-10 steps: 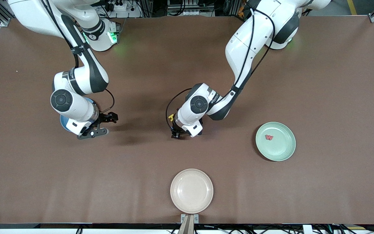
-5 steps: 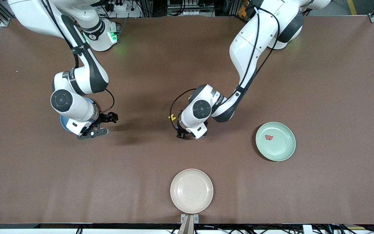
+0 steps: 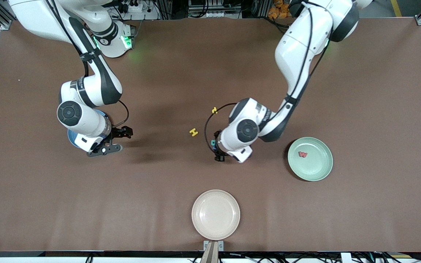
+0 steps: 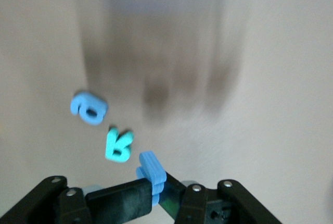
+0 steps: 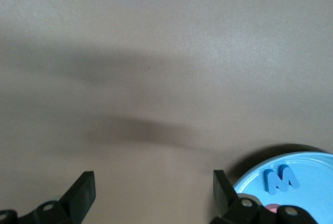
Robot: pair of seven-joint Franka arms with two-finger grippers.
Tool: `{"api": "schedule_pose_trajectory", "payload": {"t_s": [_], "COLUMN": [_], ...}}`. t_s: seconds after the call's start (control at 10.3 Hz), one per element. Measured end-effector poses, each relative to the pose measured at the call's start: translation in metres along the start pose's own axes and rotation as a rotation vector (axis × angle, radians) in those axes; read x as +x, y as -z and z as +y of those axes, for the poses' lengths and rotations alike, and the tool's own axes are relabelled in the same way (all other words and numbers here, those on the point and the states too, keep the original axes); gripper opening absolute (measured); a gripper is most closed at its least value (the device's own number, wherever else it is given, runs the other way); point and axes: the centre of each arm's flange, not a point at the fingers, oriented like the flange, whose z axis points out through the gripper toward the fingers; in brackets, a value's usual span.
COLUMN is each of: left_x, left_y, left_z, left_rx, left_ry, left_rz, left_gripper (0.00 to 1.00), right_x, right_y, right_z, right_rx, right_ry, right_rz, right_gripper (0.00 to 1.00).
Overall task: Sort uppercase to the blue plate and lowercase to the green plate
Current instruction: 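Carry the blue E to the green plate and open the left gripper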
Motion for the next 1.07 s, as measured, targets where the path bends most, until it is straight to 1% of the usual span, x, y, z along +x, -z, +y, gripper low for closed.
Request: {"api": "schedule_pose_trajectory", "payload": {"t_s": [0.19,0.39,0.58,0.78,0.87,1.07], "left_x": [0.044,0.09,0.144,0.213,0.255,0.329], "left_y": [0.047,0.086,0.107,0.113,0.121,0.144], "left_z": [0.02,0.023,0.025,0.04,0.052,0.071], "left_rx": [-0.007,-0.024,-0.022,-0.007,-0.009,-0.031], "left_ry": [0.063,0.099,0.111,0.118,0.128,0.147], "left_rz": [0.011,0.041,0.07,0.082,0.079,0.065], "left_gripper": [0.0,0.0,0.0,0.0,0.0,0.0], "right_x": [0.0,0.0,0.0,0.0,-0.001,-0.001], "right_y": [0.0,-0.001,-0.001,-0.002,-0.003,-0.004], "right_z": [0.0,0.001,0.001,0.001,0.001,0.002], "right_rx": [0.0,0.0,0.0,0.0,0.0,0.001], "right_ry": [0.0,-0.001,-0.002,-0.002,-0.002,-0.003], "right_rz": [-0.001,-0.001,-0.001,-0.003,-0.005,-0.007], "right_gripper": [1.0,1.0,1.0,1.0,1.0,1.0]}}
